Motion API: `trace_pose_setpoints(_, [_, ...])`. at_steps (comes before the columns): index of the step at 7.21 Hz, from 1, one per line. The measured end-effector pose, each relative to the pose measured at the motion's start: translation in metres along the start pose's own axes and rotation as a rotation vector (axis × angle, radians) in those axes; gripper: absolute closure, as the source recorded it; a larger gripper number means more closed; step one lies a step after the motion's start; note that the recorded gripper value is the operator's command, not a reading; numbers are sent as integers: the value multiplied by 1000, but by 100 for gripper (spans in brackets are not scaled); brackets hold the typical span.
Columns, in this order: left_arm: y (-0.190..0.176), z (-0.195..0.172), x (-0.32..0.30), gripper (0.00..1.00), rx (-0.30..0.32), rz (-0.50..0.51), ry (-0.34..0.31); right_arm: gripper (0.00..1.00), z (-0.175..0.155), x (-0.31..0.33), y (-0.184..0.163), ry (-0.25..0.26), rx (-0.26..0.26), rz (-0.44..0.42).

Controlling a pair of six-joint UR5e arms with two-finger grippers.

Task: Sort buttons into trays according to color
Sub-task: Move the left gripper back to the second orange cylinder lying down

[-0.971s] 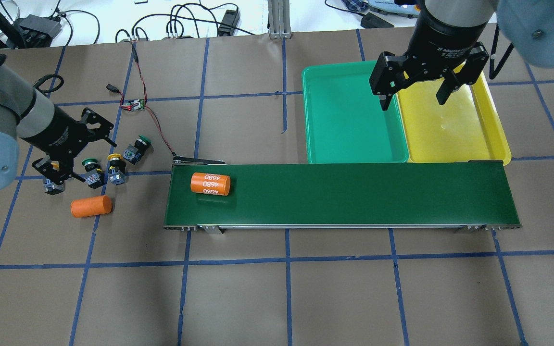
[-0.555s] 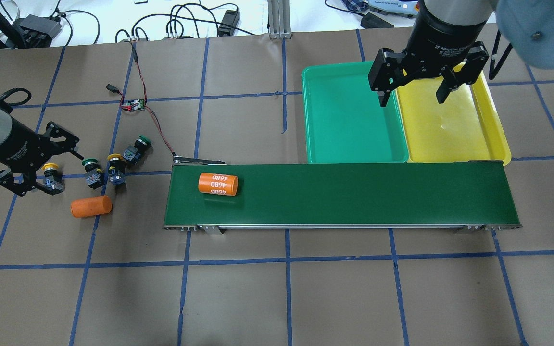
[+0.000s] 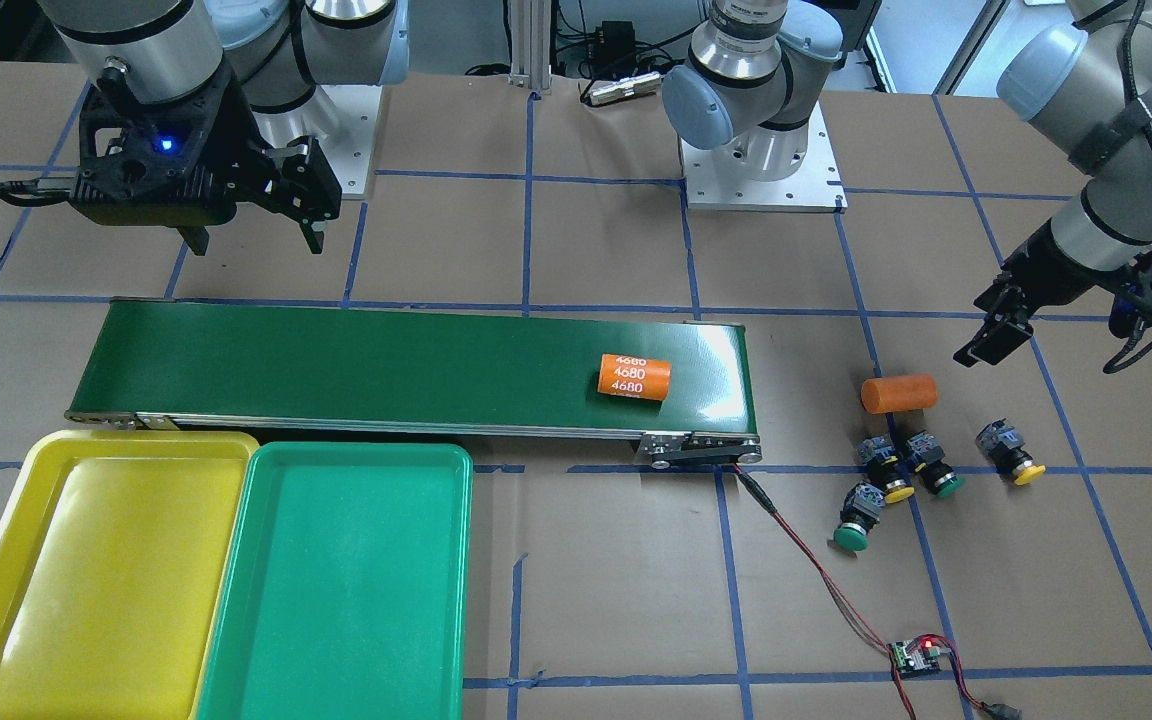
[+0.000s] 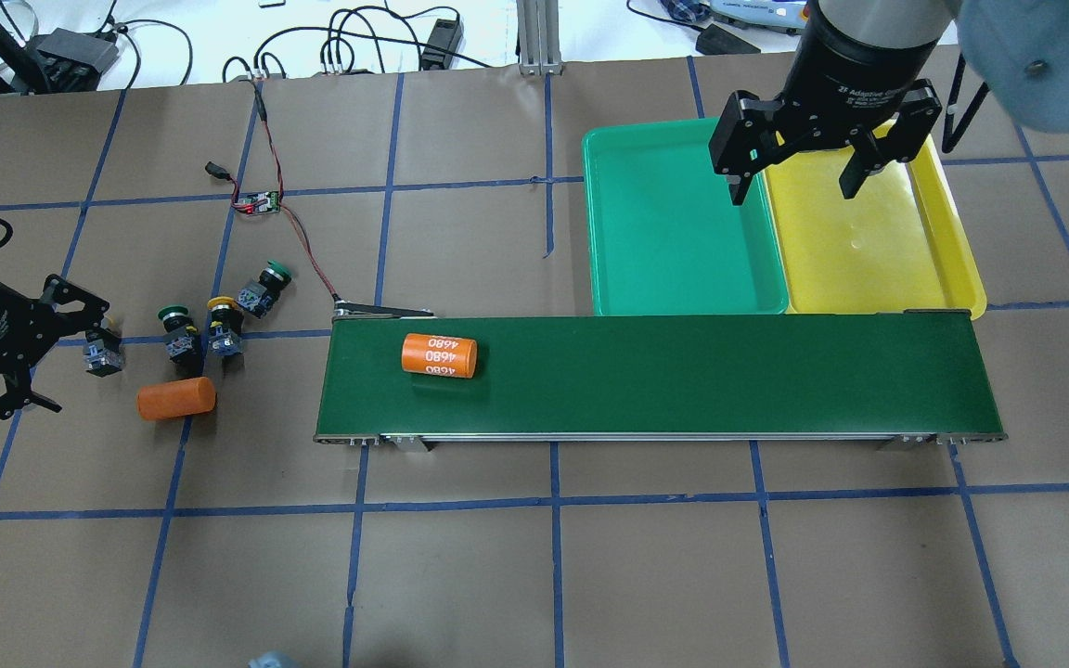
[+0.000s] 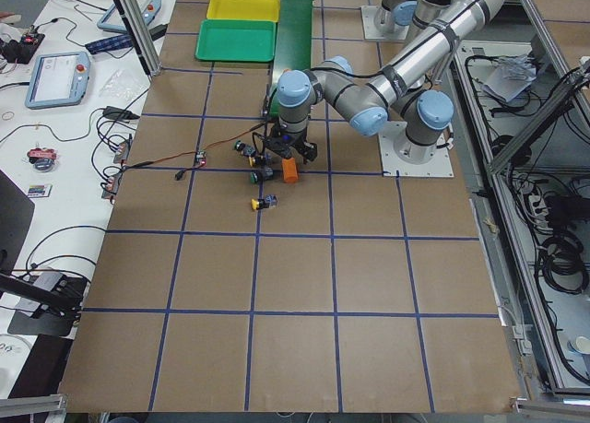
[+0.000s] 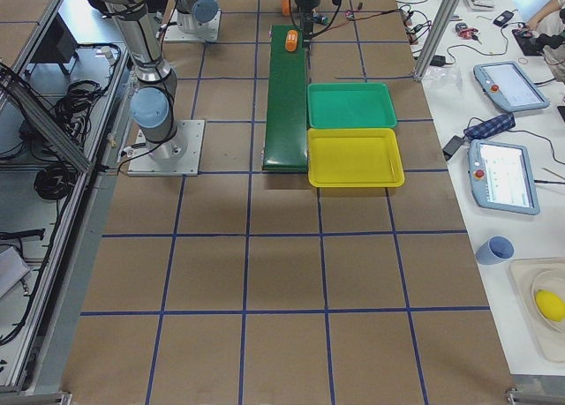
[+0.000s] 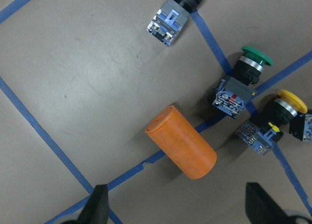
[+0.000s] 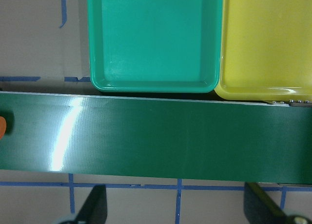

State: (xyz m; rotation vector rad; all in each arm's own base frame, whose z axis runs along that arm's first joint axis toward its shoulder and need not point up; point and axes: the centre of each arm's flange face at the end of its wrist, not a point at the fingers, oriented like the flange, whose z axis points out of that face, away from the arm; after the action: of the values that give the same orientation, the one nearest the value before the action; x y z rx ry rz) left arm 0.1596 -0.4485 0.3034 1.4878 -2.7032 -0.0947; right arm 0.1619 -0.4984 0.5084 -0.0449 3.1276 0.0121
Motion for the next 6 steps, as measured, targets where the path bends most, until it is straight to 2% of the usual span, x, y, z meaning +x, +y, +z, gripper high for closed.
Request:
trace_pose_setpoints(2, [-3,6,-2,0,-7,-56,-16,0,0,-1,0,-5,0,0])
trace_pose_setpoints(4, [1,19,-1,0,-29,-217,-29,0,1,-1,0,-6,-1,0])
trace_pose_setpoints(6, [5,32,7,0,-29,-280,-27,0,1,0,0,-4,-3,-1])
